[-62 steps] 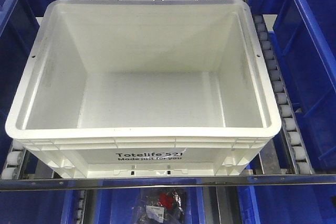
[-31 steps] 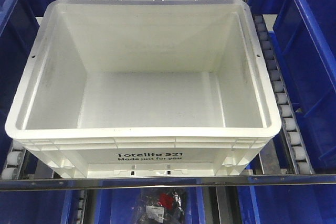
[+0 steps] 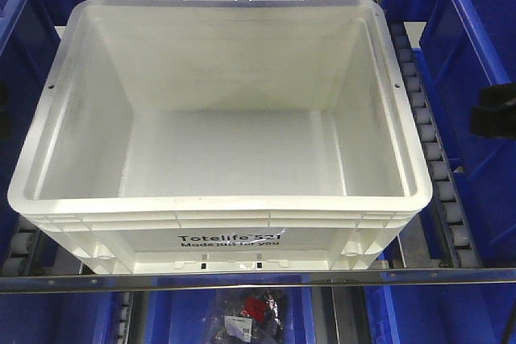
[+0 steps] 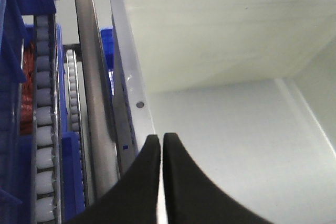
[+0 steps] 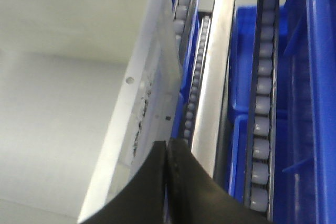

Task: Move bin from left to right shelf
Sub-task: 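Lower both grippers onto the tote's side rims, one on each side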

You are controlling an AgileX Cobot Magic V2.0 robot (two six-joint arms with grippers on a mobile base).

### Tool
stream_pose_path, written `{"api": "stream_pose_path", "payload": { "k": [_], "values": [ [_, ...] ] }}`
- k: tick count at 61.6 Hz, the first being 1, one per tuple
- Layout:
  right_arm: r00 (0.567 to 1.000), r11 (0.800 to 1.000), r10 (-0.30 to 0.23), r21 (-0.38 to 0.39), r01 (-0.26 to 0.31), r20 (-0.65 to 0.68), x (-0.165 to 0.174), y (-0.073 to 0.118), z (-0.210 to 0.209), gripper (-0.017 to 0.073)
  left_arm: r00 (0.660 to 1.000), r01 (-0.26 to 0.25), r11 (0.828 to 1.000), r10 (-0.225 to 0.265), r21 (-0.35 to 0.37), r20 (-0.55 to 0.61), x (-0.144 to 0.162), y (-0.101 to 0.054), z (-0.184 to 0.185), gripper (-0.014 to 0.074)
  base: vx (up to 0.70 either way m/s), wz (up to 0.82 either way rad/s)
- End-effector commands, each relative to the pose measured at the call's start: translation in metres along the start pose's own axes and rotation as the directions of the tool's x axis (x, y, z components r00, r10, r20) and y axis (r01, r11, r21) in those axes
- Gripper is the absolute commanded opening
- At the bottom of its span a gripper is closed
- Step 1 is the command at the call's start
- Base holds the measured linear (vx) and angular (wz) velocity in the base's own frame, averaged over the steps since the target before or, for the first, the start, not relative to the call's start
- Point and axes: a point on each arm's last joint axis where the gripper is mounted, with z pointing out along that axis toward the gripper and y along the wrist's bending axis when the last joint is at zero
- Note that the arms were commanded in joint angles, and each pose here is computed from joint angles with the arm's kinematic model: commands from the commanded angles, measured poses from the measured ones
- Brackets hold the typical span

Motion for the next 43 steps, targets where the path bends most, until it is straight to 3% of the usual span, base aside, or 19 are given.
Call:
{"api": "stream_pose_path", "payload": {
  "k": [1,21,28,38,43],
  "values": [
    [0.997,1.0,-0.008,0.002,0.008,0.079,-0.016,0.0,0.003,-0.0007,0.997,0.016,1.0,-0.017,0.012,0.079,-0.016,-0.002,0.001,-0.0008,0.0,0.0],
    [0.996,0.995,0.079,-0.064,-0.076,0.045,-0.018,0.005,0.016,-0.0007,0.999,0.019,1.0,-0.02,0.011,0.049,-0.014,-0.002,0.005,-0.0008,0.0,0.0],
    [0.996,0.995,0.074,-0.064,-0.071,0.043,-0.017,0.005,0.016,-0.0007,0.999,0.043,0.999,-0.043,0.011,-0.004,-0.012,-0.003,0.004,-0.0008,0.0,0.0],
    [0.999,0.998,0.023,-0.062,-0.02,0.045,-0.017,0.005,0.016,-0.0007,0.993,0.022,1.0,-0.022,0.002,-0.12,-0.023,-0.004,0.005,-0.0004,0.0,0.0],
    [0.999,0.998,0.023,-0.062,-0.02,0.045,-0.017,0.005,0.016,-0.0007,0.986,0.021,1.0,-0.023,-0.015,-0.164,-0.03,-0.004,0.009,-0.0002,0.0,0.0]
  ]
}}
